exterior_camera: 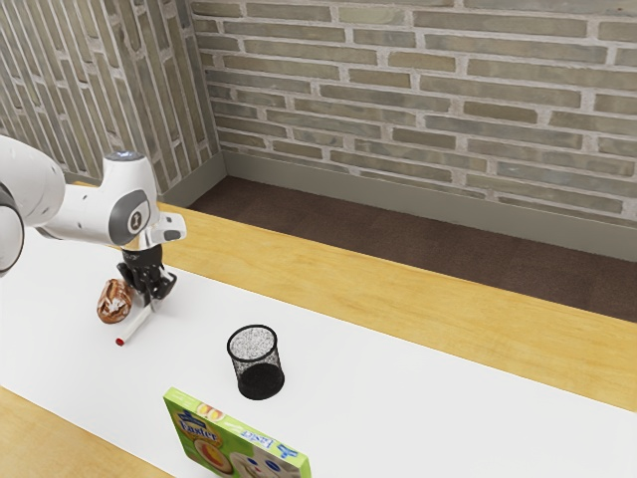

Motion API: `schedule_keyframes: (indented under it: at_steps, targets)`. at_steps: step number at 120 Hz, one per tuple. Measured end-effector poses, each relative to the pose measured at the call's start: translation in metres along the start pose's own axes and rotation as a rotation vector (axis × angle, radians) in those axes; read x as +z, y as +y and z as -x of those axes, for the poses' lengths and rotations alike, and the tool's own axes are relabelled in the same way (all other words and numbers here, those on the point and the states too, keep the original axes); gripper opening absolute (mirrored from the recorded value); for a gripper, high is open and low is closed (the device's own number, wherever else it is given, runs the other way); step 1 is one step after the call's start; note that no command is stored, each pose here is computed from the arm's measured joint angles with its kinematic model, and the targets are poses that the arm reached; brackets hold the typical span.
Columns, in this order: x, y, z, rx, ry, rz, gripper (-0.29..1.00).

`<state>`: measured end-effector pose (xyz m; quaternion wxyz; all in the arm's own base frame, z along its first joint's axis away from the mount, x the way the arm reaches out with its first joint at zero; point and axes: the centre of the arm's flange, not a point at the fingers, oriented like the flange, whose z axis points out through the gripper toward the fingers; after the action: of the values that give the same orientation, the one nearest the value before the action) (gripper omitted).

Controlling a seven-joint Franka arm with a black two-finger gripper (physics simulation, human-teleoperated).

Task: Put the marker into the pen holder.

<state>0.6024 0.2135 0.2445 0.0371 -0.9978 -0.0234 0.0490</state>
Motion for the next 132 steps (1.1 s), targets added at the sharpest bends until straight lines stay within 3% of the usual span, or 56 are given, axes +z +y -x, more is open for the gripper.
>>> schedule_keyframes:
  at_steps: [15,25,50,70,108,132]
  targets:
    - [-0.005,0.000,-0.001,0.000,0.008,-0.008,-0.03]
    - [-0.043,0.017,-0.005,0.025,0.063,-0.022,-0.06]
    - [-0.173,0.108,0.006,0.157,0.234,-0.028,-0.08]
    - [-0.228,0.173,0.039,0.244,0.299,0.001,-0.08]
    - [-0.232,0.278,0.060,0.369,0.302,0.076,-0.08]
    - [-0.211,0.269,0.057,0.339,0.265,0.088,-0.08]
